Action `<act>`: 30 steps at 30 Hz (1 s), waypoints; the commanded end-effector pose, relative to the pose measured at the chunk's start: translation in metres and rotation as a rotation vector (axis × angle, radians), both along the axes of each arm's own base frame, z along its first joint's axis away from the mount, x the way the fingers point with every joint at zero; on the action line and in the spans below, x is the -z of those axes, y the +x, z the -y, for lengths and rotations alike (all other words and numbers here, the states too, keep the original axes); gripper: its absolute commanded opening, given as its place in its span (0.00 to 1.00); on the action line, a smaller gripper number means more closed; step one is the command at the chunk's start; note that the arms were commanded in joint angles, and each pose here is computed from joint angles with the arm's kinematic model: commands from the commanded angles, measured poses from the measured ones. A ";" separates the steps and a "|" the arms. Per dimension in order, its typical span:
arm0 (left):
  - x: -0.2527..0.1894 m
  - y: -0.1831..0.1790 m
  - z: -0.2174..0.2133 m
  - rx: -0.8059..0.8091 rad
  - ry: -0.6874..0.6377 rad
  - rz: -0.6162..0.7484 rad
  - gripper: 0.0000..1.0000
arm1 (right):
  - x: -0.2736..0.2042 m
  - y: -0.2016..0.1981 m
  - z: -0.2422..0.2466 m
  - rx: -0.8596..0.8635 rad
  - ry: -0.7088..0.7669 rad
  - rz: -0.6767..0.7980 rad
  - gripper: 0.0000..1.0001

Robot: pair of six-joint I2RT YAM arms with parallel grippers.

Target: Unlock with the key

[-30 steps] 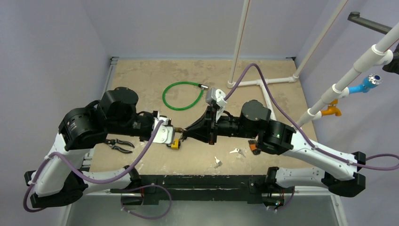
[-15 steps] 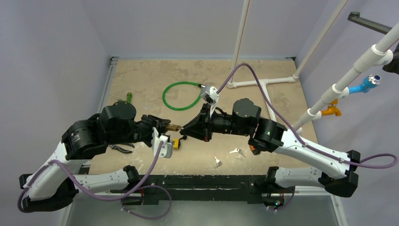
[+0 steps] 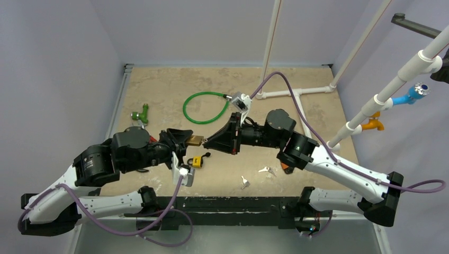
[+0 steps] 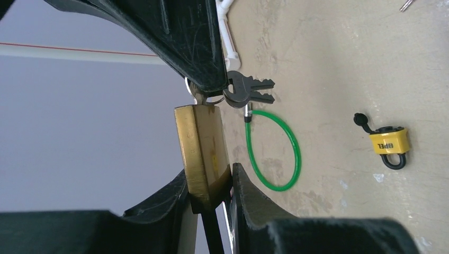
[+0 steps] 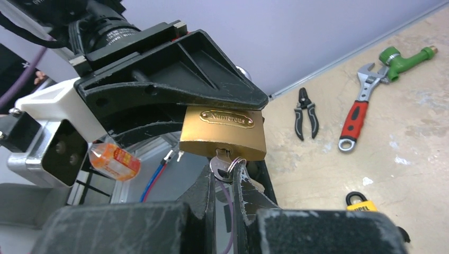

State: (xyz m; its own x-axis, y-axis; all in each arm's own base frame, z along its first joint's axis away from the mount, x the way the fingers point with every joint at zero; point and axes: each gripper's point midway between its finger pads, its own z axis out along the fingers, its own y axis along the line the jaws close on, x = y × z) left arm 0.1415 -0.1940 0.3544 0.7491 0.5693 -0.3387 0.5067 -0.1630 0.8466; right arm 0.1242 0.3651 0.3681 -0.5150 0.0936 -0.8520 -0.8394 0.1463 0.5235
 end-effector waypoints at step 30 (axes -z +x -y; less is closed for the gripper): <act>-0.050 -0.073 0.035 0.081 -0.199 -0.797 0.00 | -0.092 -0.027 0.069 -0.009 0.110 0.748 0.46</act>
State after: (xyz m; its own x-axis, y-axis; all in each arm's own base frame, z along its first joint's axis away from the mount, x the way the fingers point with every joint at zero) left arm 0.0877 -0.2259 0.3781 0.3056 0.4954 -0.8131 0.9491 -0.0903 0.3017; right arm 0.1124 0.2905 0.4371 0.1371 0.1398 -0.9806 -0.9740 0.1993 -0.1077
